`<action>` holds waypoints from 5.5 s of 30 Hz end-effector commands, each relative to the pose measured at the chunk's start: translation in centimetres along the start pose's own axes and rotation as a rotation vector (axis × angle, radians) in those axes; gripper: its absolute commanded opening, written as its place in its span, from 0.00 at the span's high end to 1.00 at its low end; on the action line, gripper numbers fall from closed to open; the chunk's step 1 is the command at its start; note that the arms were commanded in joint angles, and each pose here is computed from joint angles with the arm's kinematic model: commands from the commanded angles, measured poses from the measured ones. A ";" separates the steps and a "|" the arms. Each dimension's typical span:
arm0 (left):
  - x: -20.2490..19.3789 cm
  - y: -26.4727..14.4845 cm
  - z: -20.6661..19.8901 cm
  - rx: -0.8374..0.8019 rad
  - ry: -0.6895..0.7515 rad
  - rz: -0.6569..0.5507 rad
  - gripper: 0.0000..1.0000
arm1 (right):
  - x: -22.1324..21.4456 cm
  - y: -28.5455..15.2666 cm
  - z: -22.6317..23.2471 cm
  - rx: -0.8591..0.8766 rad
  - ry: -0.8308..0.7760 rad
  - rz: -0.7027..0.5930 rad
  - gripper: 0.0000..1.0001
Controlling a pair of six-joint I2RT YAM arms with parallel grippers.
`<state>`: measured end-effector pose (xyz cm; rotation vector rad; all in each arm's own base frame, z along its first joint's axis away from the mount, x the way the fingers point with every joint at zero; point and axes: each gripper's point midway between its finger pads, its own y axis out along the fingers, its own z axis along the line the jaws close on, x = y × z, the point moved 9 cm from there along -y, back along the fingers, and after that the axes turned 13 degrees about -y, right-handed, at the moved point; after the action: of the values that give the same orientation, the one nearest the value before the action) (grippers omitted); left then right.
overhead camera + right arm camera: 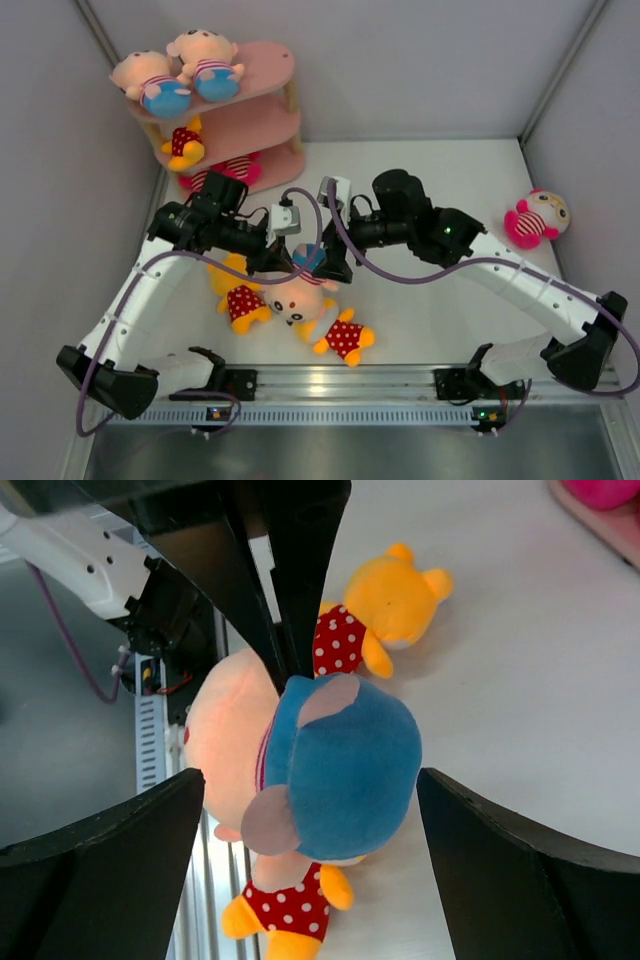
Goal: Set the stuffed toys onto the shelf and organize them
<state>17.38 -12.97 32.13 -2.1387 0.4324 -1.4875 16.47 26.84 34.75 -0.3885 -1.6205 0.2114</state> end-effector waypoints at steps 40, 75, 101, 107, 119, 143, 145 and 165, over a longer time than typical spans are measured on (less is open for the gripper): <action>8.5 -9.0 -2.0 0.601 -0.069 -0.237 0.22 | 1.0 -4.1 -6.4 -0.784 0.458 -0.325 1.00; 10.9 -4.0 0.7 0.417 0.002 -0.222 0.13 | 5.2 0.4 -3.9 -0.770 1.072 -1.008 1.00; 13.8 -1.2 5.4 0.518 -0.009 -0.221 1.00 | 5.4 -0.2 -2.5 -0.722 1.044 -1.013 1.00; 14.2 -2.4 5.1 0.559 0.088 -0.239 1.00 | 4.3 0.6 -2.4 -0.658 0.965 -0.885 0.97; 8.9 -0.5 3.6 0.410 0.146 -0.184 0.60 | -1.5 0.3 -2.5 -0.647 1.025 -0.836 1.00; 5.8 -2.1 6.1 0.679 0.326 0.082 0.02 | -0.1 2.0 -6.0 -0.588 1.116 -0.802 1.00; 6.1 -3.1 5.2 0.661 0.467 0.076 0.02 | 0.3 1.3 -6.4 -0.590 1.152 -0.841 1.00; 13.8 0.4 6.0 0.992 0.797 -0.355 0.04 | 4.5 0.6 -11.7 -0.537 1.250 -1.003 1.00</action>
<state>26.30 -18.89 36.55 -1.0410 -0.1132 -2.0474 27.62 27.99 36.76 -0.1498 -0.4226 -1.0516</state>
